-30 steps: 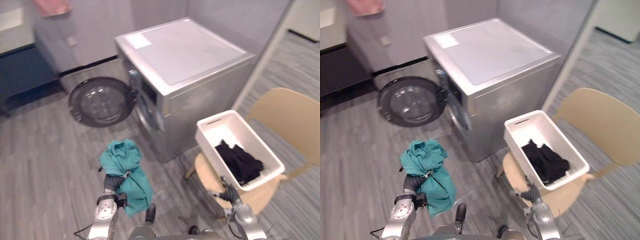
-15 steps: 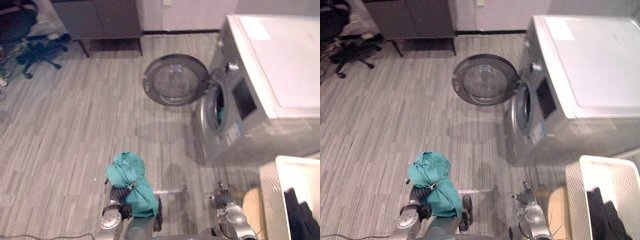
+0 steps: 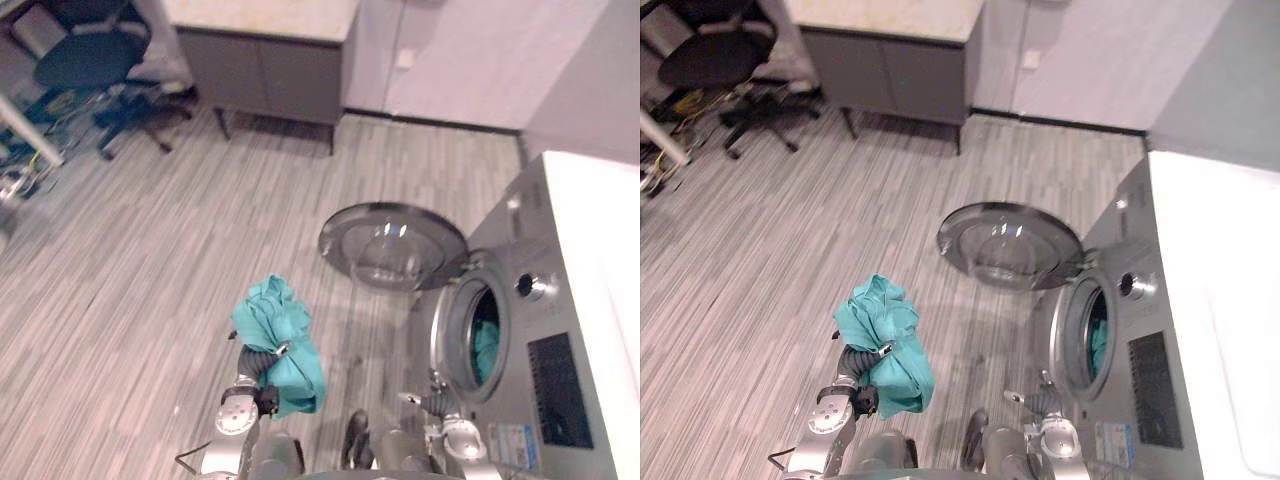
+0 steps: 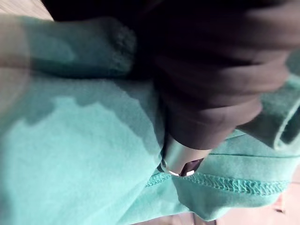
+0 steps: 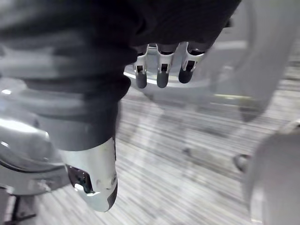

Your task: Pick up the laundry basket with both hands and put the clothes into the washing machine.

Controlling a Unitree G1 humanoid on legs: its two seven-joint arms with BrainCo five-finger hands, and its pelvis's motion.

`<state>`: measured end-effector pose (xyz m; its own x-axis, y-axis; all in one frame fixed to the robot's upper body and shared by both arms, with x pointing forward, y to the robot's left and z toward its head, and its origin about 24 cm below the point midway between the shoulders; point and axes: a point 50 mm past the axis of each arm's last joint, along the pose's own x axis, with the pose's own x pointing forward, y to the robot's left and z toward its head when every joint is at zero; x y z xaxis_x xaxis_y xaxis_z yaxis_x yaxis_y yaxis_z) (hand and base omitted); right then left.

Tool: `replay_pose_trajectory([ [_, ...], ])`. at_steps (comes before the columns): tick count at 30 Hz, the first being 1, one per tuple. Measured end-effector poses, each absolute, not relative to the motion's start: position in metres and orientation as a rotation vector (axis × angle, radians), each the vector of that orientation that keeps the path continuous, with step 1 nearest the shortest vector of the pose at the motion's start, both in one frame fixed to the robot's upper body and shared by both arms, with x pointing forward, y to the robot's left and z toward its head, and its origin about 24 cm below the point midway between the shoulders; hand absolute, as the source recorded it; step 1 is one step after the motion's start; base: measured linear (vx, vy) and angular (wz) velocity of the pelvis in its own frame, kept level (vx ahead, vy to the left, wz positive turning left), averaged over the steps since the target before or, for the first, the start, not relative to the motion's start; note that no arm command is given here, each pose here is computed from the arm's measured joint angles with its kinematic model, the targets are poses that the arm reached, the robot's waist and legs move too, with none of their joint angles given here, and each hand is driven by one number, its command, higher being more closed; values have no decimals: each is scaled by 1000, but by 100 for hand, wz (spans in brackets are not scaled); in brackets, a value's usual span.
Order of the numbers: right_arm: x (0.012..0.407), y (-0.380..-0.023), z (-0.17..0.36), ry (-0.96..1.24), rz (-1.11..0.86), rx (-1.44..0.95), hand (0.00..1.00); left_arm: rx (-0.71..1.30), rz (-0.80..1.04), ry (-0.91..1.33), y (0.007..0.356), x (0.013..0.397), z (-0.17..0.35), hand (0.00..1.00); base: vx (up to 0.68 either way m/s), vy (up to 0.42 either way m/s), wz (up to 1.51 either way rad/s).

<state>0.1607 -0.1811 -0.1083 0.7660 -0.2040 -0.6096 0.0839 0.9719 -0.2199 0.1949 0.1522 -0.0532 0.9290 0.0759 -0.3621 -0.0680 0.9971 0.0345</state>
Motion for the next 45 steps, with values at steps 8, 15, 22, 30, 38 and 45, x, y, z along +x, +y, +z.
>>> replay_pose_trajectory([
  [8, 162, -184, -108, 684, -189, -176, 0, 4, 19, 364, 137, 196, -52, 100, 366, 153, -139],
  [15, 147, -171, -122, 772, -189, -139, 0, 90, -11, 446, 143, 191, -68, 100, 183, 324, -131],
  [22, 160, -182, -130, 831, -161, -201, 0, 130, 67, 464, 172, 195, -71, 100, -52, 113, -131],
  [30, 149, -211, -135, 888, -199, -275, 0, 111, 97, 476, 175, 195, -73, 100, 6, -154, -69],
  [38, 149, -234, -130, 883, -333, -257, 0, 51, 122, 498, 167, 189, -77, 100, 80, 39, -68],
  [45, 133, -219, -139, 926, -335, -199, 0, 93, 85, 499, 168, 194, -77, 100, 114, 144, 1],
])
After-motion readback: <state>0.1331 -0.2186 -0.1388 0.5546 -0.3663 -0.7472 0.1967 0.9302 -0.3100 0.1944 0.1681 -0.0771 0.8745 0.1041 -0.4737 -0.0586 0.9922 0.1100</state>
